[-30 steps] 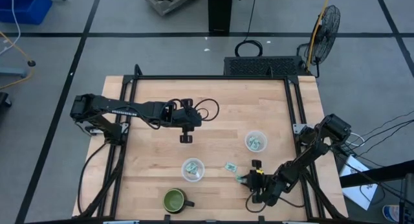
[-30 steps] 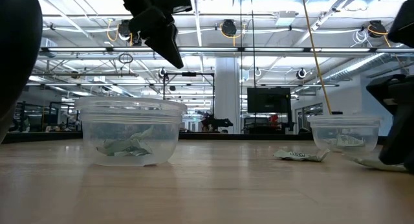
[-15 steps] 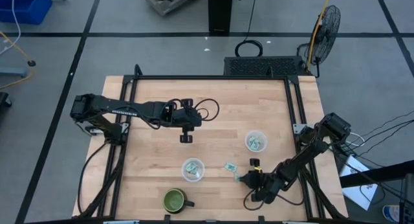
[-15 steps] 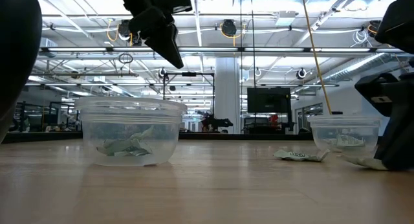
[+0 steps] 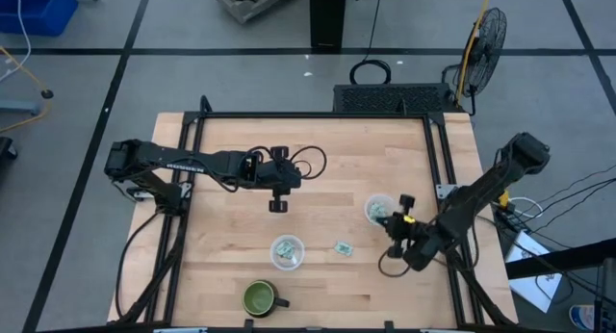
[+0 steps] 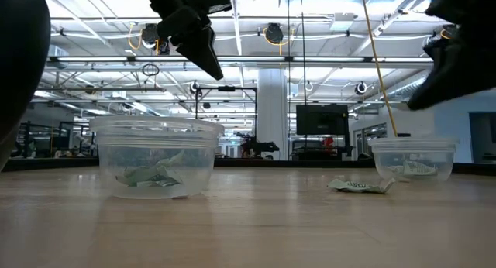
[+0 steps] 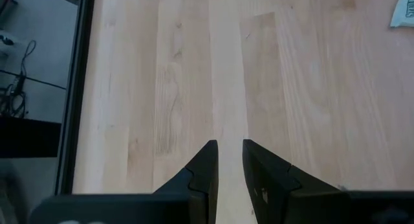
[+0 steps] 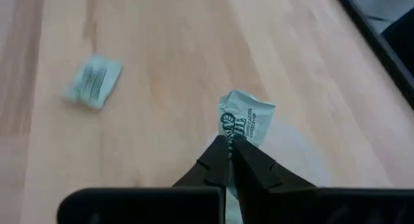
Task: Pick and place Stevia / Truvia into bins
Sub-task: Put the white stevia packet into the right transparent container, then put the white stevia packet into the left transparent container
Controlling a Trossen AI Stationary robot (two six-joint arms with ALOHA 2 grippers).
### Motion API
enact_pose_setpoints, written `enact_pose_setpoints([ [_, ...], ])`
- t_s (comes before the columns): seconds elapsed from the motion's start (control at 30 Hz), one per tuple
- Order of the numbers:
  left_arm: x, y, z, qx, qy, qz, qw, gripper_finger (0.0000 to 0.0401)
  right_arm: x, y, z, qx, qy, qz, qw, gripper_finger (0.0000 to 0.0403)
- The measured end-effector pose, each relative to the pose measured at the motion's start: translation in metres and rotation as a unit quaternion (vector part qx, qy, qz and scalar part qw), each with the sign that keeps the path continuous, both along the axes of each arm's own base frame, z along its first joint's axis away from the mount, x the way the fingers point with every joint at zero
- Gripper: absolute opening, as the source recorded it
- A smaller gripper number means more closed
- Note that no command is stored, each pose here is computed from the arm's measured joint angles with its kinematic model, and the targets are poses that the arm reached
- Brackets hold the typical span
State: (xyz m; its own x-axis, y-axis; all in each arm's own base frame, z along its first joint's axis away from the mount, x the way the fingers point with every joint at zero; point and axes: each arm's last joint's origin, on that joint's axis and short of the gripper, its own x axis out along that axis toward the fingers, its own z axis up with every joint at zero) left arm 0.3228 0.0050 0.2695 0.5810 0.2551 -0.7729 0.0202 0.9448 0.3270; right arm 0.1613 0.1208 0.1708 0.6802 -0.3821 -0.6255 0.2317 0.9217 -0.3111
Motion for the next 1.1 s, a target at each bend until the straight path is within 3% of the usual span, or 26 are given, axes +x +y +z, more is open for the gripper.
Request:
enact_pose_setpoints([
  [0.17,0.001,0.0,0.0,0.001,-0.003,-0.002,1.0,0.0076,-0.002,-0.025,0.005,-0.018,0.036,-0.054,0.998,0.0004],
  [0.3,0.001,0.0,0.001,0.001,-0.006,-0.002,1.0,0.0076,-0.002,-0.042,-0.003,0.036,0.108,-0.103,0.988,0.0008],
  [0.43,0.001,0.0,0.001,0.001,-0.009,-0.002,1.0,0.0076,0.001,-0.048,-0.011,0.066,0.128,-0.104,0.984,0.0027],
  [0.67,0.003,0.0,0.002,-0.005,-0.021,0.003,1.0,0.0076,0.01,-0.05,-0.011,0.059,0.117,-0.065,0.989,0.0077],
  [0.9,0.007,-0.007,0.004,-0.096,-0.045,-0.054,0.993,0.0076,0.016,-0.05,-0.004,0.072,0.076,-0.047,0.993,0.0107],
  [1.1,0.021,-0.02,0.001,-0.171,-0.123,-0.136,0.968,0.0076,0.018,-0.049,0.007,0.062,0.044,-0.009,0.997,0.0104],
])
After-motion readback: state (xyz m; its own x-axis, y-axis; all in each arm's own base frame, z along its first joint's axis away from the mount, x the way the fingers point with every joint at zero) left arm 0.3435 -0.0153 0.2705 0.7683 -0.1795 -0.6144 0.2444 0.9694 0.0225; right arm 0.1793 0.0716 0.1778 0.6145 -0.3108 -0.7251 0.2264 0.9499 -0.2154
